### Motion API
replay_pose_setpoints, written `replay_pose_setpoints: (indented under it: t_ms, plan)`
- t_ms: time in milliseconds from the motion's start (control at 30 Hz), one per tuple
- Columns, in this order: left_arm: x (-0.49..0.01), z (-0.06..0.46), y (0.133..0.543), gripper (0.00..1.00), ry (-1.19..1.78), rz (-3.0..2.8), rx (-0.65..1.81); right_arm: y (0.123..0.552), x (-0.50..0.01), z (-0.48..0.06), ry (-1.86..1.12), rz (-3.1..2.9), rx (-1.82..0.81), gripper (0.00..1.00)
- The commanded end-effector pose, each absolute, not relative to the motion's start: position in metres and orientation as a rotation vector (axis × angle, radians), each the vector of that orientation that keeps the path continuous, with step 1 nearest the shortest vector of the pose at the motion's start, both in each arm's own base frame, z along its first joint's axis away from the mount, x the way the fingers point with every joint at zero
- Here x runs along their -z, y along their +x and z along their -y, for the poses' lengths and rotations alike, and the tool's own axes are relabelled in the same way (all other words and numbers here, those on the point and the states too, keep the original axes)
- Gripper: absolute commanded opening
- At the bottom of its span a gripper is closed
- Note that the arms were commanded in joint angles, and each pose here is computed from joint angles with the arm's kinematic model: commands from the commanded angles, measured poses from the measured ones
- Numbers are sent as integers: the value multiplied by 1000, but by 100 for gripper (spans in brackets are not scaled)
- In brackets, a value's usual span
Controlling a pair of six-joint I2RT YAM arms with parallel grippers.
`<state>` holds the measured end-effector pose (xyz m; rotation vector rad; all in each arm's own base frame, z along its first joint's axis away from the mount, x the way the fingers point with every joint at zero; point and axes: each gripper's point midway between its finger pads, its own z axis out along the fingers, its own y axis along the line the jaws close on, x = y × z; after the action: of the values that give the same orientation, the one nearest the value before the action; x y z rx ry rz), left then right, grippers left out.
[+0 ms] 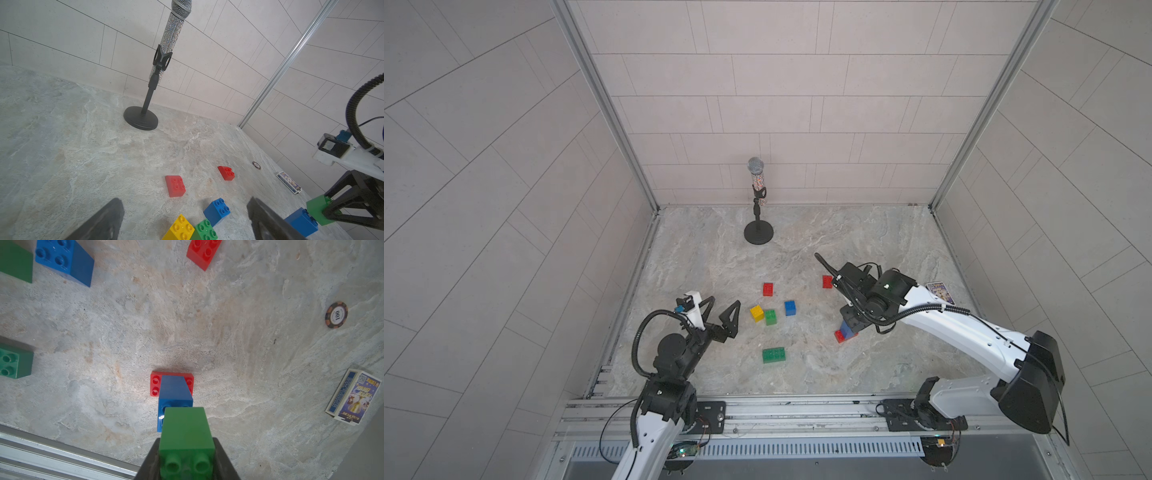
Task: Assemble the number 1 with lego
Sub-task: Assemble the lego brick with the lego brick.
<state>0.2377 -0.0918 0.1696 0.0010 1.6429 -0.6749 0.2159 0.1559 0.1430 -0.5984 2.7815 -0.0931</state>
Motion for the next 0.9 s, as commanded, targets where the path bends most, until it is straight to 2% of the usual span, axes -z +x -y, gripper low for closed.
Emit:
replay_pose_setpoints:
  t_ms: [0, 400, 867]
  plan:
    - [-166, 91, 238, 100, -3, -1631, 676, 213, -143, -154, -566, -2789, 80, 21]
    - [-166, 91, 238, 100, -2, -1632, 675, 208, -131, -156, -544, -2820, 42, 21]
    - [-166, 91, 238, 100, -4, -1633, 675, 203, -97, -139, -594, -2954, 196, 19]
